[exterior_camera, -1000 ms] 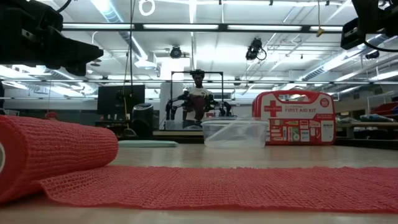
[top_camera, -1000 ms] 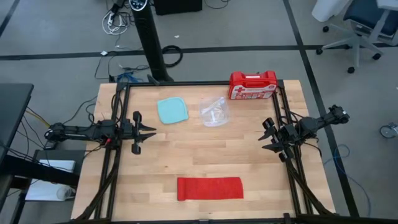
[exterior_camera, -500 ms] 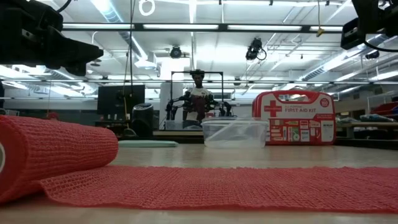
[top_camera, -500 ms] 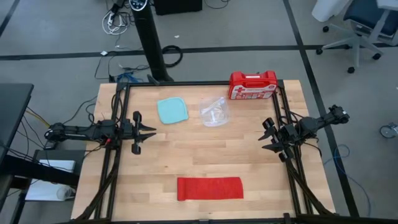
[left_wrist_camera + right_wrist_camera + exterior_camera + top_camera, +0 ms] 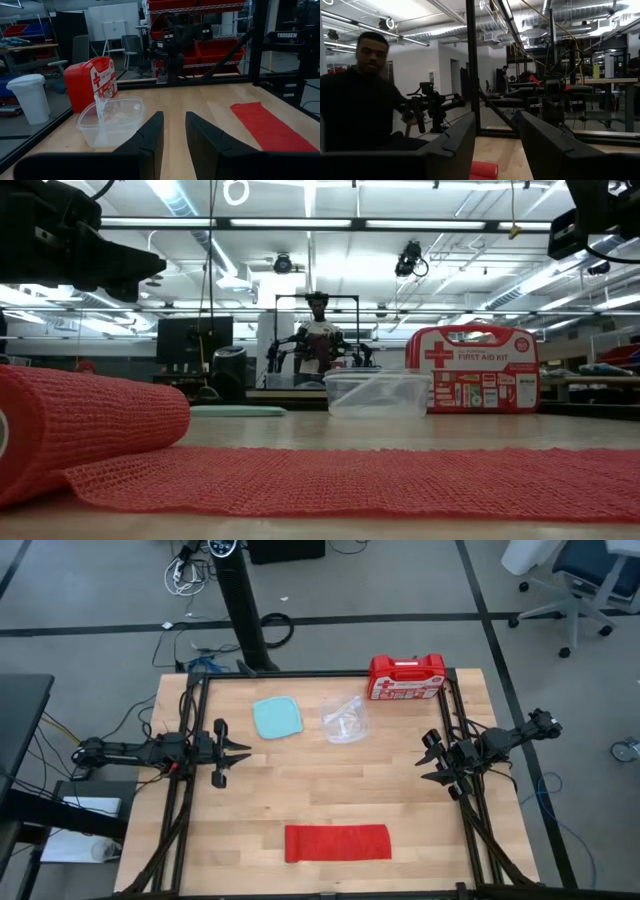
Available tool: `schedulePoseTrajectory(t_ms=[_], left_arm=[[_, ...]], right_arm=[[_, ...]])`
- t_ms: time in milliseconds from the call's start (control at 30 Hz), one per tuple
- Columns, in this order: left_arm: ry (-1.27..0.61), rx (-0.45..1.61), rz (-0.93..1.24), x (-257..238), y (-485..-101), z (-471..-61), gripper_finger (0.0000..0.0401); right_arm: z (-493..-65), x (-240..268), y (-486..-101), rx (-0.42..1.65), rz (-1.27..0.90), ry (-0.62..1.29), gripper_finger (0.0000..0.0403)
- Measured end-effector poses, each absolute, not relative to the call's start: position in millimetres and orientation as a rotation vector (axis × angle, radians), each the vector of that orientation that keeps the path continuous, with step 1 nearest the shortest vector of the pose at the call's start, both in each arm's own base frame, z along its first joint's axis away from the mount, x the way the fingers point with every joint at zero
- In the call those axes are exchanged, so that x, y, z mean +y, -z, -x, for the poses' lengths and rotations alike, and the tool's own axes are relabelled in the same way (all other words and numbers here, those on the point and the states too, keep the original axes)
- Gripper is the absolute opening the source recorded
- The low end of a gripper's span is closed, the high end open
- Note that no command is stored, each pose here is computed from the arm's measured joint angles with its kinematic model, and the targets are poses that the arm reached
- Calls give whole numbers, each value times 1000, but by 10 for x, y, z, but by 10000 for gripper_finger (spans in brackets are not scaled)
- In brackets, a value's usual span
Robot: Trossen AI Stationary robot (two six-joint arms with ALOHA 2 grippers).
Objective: Roll bandage
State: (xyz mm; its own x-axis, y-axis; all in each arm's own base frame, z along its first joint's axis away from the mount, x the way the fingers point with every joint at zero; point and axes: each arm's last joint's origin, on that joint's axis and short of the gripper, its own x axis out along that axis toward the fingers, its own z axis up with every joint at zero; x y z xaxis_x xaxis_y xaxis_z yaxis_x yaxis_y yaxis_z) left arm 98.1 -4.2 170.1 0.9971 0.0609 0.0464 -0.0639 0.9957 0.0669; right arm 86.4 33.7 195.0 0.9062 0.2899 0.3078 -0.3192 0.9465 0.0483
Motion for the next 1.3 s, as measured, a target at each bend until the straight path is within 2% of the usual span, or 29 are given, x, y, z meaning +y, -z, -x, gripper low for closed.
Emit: schedulePoseTrajectory(t_ms=[833,1033,1300], left_arm=[[-62,-47,-57,-42,-1704,-981,85],[-55,-55,211,-42,-1703,-981,85],[-50,-59,410,-42,-1702,-981,85]], right_arm=[[-864,332,-1958,-314,-76,-300,155],[-861,331,-1966,-322,-85,-301,155],[-787,255,-2164,-525,-214,-164,155]])
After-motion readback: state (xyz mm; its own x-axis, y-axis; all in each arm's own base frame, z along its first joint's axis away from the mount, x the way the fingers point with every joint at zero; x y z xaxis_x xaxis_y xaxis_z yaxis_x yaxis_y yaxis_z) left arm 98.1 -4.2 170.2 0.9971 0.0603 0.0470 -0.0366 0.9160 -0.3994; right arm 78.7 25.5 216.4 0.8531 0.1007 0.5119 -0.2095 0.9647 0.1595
